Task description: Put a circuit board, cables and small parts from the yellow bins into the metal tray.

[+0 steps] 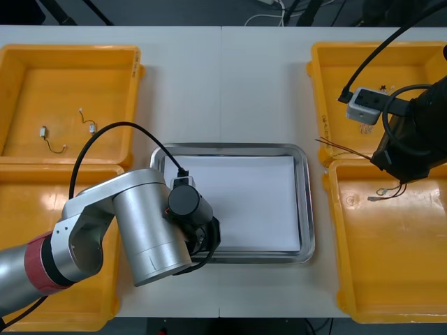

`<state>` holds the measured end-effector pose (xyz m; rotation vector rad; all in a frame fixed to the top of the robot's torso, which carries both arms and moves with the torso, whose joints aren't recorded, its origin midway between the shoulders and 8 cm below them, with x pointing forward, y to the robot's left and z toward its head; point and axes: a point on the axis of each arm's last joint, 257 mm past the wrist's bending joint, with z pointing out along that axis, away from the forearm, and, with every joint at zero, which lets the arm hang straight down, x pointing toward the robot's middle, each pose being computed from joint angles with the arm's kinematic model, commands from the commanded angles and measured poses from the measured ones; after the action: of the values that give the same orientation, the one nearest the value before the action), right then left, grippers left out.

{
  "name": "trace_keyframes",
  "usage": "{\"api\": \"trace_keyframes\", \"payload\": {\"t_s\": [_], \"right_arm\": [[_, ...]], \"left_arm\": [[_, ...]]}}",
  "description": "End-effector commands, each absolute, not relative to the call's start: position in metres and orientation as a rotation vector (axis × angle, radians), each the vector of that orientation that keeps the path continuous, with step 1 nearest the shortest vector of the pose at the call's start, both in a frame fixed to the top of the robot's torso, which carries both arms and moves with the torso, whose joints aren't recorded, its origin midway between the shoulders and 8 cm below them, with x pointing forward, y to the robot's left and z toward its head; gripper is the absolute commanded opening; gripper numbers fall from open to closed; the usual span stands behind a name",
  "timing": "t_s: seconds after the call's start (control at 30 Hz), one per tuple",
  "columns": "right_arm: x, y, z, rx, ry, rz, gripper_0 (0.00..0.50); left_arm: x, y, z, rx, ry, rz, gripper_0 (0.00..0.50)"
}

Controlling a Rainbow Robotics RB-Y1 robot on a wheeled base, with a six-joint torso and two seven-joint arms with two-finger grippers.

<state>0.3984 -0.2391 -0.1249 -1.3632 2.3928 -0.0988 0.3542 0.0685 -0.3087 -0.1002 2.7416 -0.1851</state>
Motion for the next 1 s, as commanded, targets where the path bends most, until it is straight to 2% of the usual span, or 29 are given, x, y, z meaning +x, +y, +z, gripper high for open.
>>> {"api": "trace_keyframes", "payload": {"t_s": [0.03, 0.1, 0.17, 0.2, 0.3, 0.33, 0.4, 0.47, 0.77, 1.0], "right_arm": [[0.401, -0.228, -0.114, -1.408, 2.331, -0.130, 0.000], [0.401, -0.227, -0.114, -1.410, 2.330, -0.126, 0.000], [0.401, -0.227, -0.114, -1.409, 2.330, -0.127, 0.000], [0.401, -0.227, -0.114, -1.411, 2.331, -0.127, 0.000], [0.401, -0.227, -0.114, -1.409, 2.331, -0.128, 0.000], [0.401, -0.227, -0.114, -1.409, 2.332, -0.126, 0.000], [0.401, -0.227, -0.114, -1.409, 2.330, -0.127, 0.000], [0.401, -0.227, -0.114, -1.410, 2.331, -0.124, 0.000], [0.400, -0.226, -0.114, -1.413, 2.331, -0.119, 0.000], [0.399, -0.213, -0.117, -1.426, 2.311, -0.079, 0.000]], "left_arm": [[0.357, 0.048, -0.299, -0.149, 2.713, -0.256, 0.044], [0.356, 0.047, -0.299, -0.150, 2.713, -0.257, 0.153], [0.357, 0.047, -0.299, -0.150, 2.712, -0.260, 0.214], [0.356, 0.045, -0.299, -0.149, 2.711, -0.265, 0.296], [0.357, 0.046, -0.299, -0.154, 2.705, -0.269, 0.402], [0.357, 0.045, -0.299, -0.153, 2.705, -0.272, 0.415], [0.358, 0.046, -0.299, -0.160, 2.703, -0.272, 0.475], [0.359, 0.046, -0.299, -0.166, 2.698, -0.277, 0.500], [0.367, 0.049, -0.294, -0.184, 2.671, -0.274, 0.500], [0.387, 0.057, -0.271, -0.219, 2.643, -0.277, 0.500]]}}
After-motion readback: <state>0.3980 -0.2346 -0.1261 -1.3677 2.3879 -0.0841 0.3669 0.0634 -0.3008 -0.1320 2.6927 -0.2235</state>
